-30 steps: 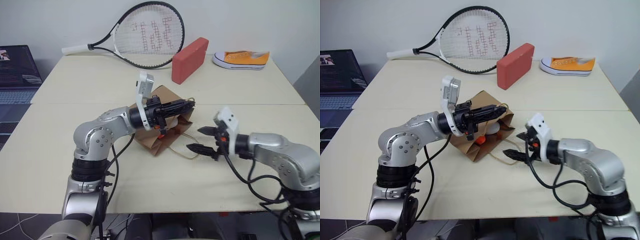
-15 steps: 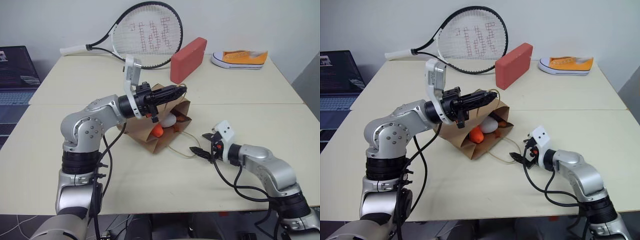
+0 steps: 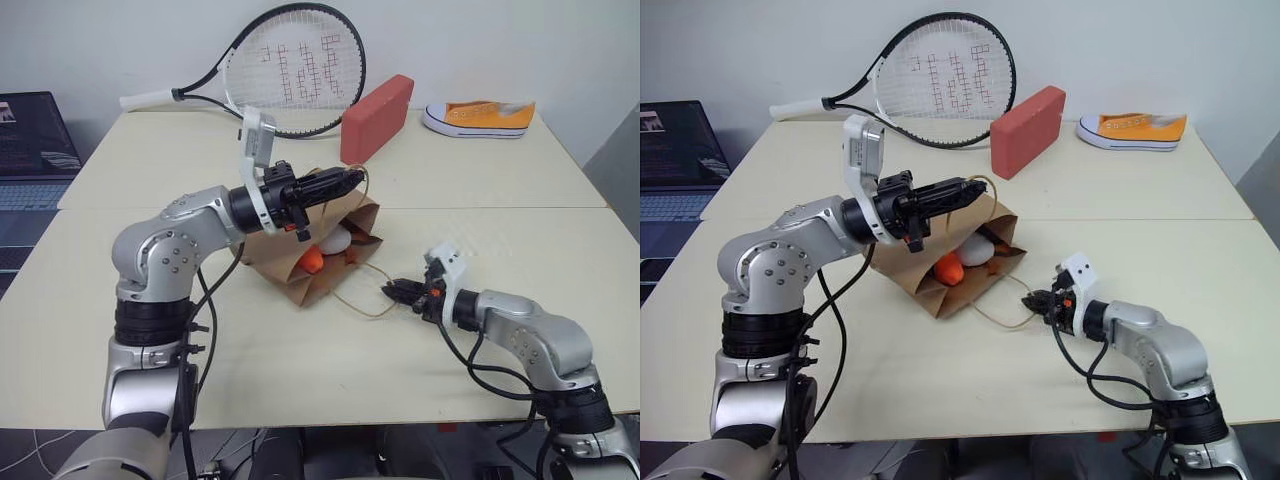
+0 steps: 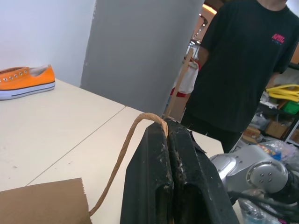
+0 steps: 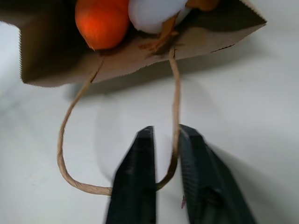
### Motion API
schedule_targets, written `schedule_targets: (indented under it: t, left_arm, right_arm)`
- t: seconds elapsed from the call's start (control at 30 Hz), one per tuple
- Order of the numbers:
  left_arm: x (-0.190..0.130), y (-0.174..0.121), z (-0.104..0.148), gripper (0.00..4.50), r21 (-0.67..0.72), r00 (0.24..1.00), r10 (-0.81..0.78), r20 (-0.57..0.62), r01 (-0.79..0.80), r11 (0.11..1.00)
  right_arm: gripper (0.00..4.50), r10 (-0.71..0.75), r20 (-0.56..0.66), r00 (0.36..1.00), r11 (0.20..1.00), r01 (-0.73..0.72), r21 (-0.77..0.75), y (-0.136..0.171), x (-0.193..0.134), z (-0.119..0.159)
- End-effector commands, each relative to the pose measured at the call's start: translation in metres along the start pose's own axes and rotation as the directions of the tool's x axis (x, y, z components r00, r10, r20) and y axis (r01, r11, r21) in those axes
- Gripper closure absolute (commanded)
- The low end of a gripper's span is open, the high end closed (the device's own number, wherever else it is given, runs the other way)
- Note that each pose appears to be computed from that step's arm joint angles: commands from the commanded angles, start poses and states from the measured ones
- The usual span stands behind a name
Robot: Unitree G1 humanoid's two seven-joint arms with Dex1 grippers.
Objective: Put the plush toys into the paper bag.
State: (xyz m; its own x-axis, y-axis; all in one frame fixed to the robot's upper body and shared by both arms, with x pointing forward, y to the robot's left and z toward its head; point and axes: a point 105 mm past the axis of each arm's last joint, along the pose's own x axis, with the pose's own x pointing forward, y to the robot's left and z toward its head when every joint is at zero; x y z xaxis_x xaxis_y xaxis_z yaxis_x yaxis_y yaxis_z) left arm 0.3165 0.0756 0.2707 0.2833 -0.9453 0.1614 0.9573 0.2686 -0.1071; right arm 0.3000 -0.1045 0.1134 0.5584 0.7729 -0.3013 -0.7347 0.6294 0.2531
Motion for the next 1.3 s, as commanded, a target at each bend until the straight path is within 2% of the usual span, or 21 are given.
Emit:
schedule_targets:
  t: [0.03, 0.27, 0.5, 0.67, 0.87, 1.0, 1.03, 1.1, 1.13, 1.3]
  left_arm:
    - [-0.005, -0.002, 0.021, 4.50, 0.085, 1.000, -0.003, 0.020, 0.002, 0.996]
    - [-0.012, 0.007, 0.044, 4.50, 0.142, 0.999, 0.027, 0.019, -0.029, 0.989]
    - [-0.009, 0.014, 0.048, 4.50, 0.142, 0.999, 0.039, -0.011, -0.038, 0.989]
    - [-0.002, 0.025, 0.044, 4.50, 0.119, 0.998, 0.060, -0.029, -0.057, 0.991]
    - [0.017, 0.037, 0.032, 4.50, 0.092, 0.996, 0.080, -0.034, -0.076, 0.993]
    - [0.022, 0.050, 0.030, 4.50, 0.087, 0.993, 0.120, -0.021, -0.117, 0.989]
    - [0.023, 0.051, 0.030, 4.50, 0.091, 0.993, 0.117, -0.021, -0.115, 0.989]
    - [0.022, 0.054, 0.032, 4.09, 0.108, 0.992, 0.125, -0.019, -0.123, 0.987]
    - [0.021, 0.054, 0.034, 3.90, 0.114, 0.993, 0.120, -0.017, -0.117, 0.987]
    - [0.010, 0.052, 0.046, 2.44, 0.166, 0.994, 0.108, -0.010, -0.105, 0.981]
  right_arm:
    - [4.44, 0.066, 0.094, 0.993, 0.998, -0.066, -0.004, 0.015, -0.014, 0.035]
    - [4.44, 0.147, 0.250, 0.957, 0.989, -0.150, -0.006, 0.031, -0.048, 0.103]
    - [4.44, 0.139, 0.283, 0.949, 0.989, -0.145, -0.001, 0.031, -0.080, 0.146]
    - [4.44, 0.094, 0.263, 0.960, 0.994, -0.107, 0.037, 0.022, -0.085, 0.156]
    - [4.44, 0.021, 0.228, 0.974, 0.995, -0.043, 0.093, 0.008, -0.071, 0.149]
    - [4.44, -0.033, 0.258, 0.966, 0.992, 0.000, 0.126, -0.001, -0.062, 0.155]
    - [4.28, -0.052, 0.269, 0.962, 0.991, 0.017, 0.133, -0.004, -0.061, 0.157]
    - [3.89, -0.059, 0.281, 0.958, 0.991, 0.023, 0.130, -0.005, -0.061, 0.160]
    - [3.53, -0.060, 0.287, 0.956, 0.992, 0.023, 0.127, -0.005, -0.061, 0.162]
    - [1.88, -0.033, 0.330, 0.943, 0.995, 0.001, 0.097, 0.002, -0.067, 0.175]
